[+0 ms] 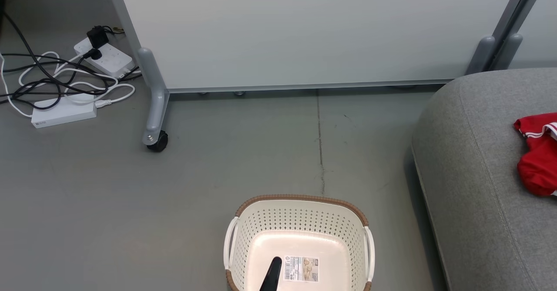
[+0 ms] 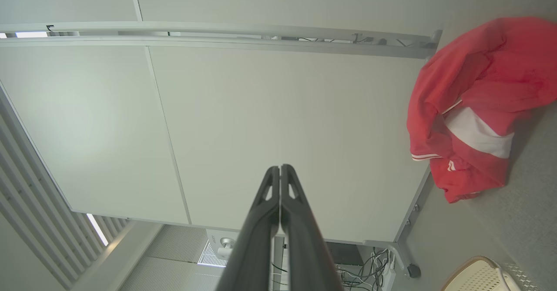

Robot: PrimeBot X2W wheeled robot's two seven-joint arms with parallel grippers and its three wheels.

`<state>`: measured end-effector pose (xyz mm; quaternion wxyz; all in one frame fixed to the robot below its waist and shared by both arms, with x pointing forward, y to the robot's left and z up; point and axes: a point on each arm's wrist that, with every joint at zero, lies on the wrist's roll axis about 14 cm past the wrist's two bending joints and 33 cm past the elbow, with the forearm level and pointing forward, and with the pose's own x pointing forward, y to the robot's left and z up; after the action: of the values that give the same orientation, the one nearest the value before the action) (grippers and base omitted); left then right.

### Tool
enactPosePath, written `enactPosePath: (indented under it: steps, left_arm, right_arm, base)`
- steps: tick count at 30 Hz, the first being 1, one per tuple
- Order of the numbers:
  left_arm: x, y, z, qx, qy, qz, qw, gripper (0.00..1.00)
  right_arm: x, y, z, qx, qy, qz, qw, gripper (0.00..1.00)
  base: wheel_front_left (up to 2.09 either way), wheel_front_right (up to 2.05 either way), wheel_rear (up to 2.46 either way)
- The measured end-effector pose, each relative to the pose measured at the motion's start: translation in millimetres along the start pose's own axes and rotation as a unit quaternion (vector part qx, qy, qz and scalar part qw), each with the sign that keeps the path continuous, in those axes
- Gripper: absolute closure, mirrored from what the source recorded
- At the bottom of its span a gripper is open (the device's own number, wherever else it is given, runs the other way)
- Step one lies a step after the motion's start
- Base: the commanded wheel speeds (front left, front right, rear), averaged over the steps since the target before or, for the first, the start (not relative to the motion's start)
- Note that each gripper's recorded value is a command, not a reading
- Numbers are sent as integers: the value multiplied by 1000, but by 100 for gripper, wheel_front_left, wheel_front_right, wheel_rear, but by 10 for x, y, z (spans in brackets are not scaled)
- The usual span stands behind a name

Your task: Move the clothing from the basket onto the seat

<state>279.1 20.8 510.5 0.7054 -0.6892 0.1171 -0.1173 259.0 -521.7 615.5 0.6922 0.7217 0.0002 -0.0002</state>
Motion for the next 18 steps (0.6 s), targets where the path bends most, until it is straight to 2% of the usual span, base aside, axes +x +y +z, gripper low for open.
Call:
enactPosePath:
  steps: [18]
  left_arm:
    - [0, 0, 0, 0, 0, 0, 1000, 100]
  right_arm:
    - [0, 0, 0, 0, 0, 0, 1000, 100]
  base:
    - [0, 0, 0]
